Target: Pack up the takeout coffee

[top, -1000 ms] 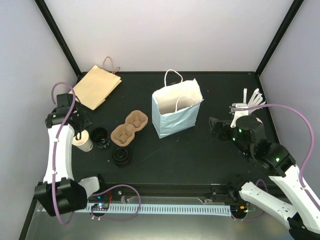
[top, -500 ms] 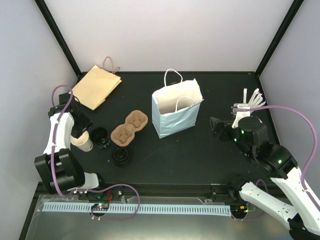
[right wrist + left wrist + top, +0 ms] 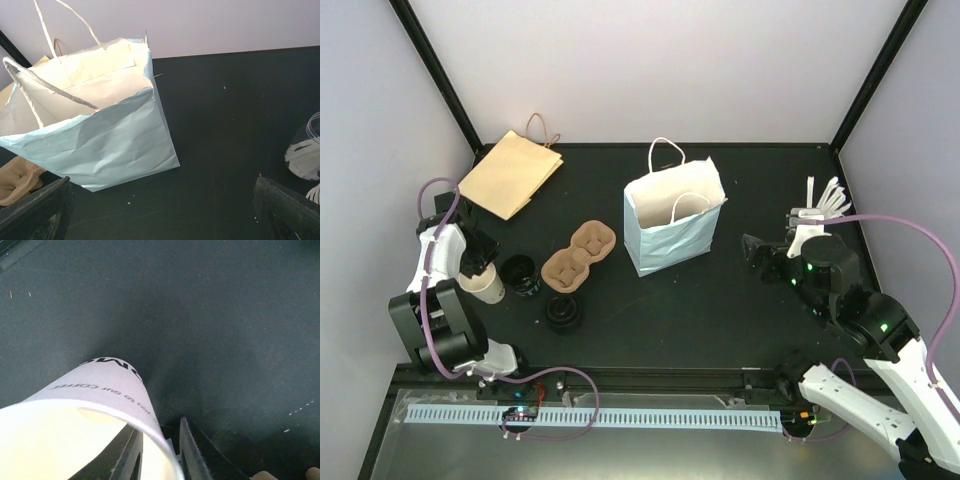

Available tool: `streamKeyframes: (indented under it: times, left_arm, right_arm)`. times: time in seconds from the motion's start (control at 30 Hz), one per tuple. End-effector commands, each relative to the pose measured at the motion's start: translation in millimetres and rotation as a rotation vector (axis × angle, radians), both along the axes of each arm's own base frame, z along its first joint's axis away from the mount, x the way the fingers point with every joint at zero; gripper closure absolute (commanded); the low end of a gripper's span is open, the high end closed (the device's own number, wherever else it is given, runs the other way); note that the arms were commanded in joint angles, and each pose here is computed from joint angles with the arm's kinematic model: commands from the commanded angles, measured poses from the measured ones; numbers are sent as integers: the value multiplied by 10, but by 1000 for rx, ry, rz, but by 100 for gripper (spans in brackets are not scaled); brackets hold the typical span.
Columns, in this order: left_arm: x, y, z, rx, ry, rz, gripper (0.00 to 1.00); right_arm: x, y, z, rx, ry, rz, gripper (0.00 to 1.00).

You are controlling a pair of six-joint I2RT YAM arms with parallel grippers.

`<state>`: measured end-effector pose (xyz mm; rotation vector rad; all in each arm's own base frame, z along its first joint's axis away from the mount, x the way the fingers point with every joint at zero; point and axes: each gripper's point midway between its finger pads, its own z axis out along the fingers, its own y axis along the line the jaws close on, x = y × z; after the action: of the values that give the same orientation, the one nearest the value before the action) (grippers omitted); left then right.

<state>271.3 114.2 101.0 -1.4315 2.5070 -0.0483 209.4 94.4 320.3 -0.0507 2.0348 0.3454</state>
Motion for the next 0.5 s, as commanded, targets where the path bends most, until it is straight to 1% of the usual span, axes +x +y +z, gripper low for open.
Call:
streamKeyframes:
  times: [0.0,0.1,0.13,0.23,0.37,0.47]
  left_arm:
    - [6,93,27,11,-4,61,83]
    - [-66,151,107,37,0,90,95]
    - [-86,165,145,47,-4,97,98]
    - [-157,226,326,99,-14,107,98]
    - [-258,303,694,182,-38,113,98]
    - [-282,312,1083,233,-126,115,98]
  right_arm:
    - [-15,-32,51,3,-20,-4,0]
    - [-25,-52,62,3,-24,-9,0]
    - [-29,-55,60,2,-24,-9,0]
    - [-35,-64,62,1,-23,-11,0]
    - [-37,-57,78,4,-24,-7,0]
    - [-40,-50,79,6,-23,-3,0]
